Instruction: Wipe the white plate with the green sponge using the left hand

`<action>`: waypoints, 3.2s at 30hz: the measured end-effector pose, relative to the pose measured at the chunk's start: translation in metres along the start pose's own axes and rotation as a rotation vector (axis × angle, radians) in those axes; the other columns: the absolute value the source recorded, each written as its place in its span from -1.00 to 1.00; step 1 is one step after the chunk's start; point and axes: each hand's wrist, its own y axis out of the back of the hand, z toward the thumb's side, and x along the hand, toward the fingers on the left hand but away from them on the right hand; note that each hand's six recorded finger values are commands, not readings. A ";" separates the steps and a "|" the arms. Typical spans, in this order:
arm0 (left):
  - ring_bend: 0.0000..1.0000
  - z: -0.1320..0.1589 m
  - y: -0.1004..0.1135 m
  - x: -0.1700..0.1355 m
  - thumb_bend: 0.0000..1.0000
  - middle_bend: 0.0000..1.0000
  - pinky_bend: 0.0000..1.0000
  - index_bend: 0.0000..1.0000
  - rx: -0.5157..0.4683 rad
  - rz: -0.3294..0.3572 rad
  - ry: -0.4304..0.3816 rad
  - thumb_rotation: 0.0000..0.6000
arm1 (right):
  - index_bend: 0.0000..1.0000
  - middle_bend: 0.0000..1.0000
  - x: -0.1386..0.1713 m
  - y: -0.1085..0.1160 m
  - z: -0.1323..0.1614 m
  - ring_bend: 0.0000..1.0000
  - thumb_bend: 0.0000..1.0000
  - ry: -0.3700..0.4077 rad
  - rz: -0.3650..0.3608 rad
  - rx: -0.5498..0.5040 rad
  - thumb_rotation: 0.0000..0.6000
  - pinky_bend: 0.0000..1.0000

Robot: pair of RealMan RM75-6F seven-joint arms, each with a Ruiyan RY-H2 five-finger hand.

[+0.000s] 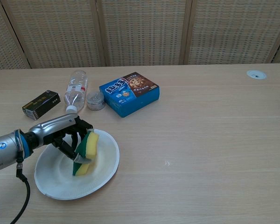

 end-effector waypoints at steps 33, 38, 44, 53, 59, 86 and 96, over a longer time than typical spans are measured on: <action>-0.04 -0.021 0.010 -0.012 -0.61 0.29 0.10 0.47 0.025 -0.005 0.025 1.00 | -1.00 -1.00 0.001 0.002 0.001 -1.00 -1.00 0.004 -0.004 -0.005 1.00 -1.00; -0.04 -0.012 0.019 -0.011 -0.61 0.29 0.10 0.47 -0.005 0.024 -0.005 1.00 | -1.00 -1.00 0.001 0.003 0.000 -1.00 -1.00 0.004 -0.006 -0.009 1.00 -1.00; -0.04 0.010 0.028 -0.004 -0.61 0.29 0.10 0.47 -0.036 0.040 -0.051 1.00 | -1.00 -1.00 0.001 0.003 0.000 -1.00 -1.00 0.005 -0.005 -0.010 1.00 -1.00; -0.04 0.005 0.006 0.010 -0.61 0.29 0.10 0.47 0.030 0.000 0.004 1.00 | -1.00 -1.00 0.000 0.003 -0.003 -1.00 -1.00 -0.005 -0.005 -0.014 1.00 -1.00; -0.04 0.001 -0.002 0.012 -0.61 0.29 0.10 0.47 0.047 -0.013 0.018 1.00 | -1.00 -1.00 0.000 0.002 -0.003 -1.00 -1.00 -0.004 -0.002 -0.013 1.00 -1.00; -0.04 -0.017 0.140 -0.051 -0.60 0.18 0.01 0.34 0.565 0.067 0.086 1.00 | -1.00 -1.00 0.009 0.008 0.005 -1.00 -1.00 0.030 -0.012 -0.031 1.00 -1.00; -0.13 -0.089 0.134 -0.081 -0.60 -0.04 -0.15 0.10 0.750 0.028 0.255 1.00 | -1.00 -1.00 0.010 0.010 0.008 -1.00 -1.00 0.044 -0.014 -0.037 1.00 -1.00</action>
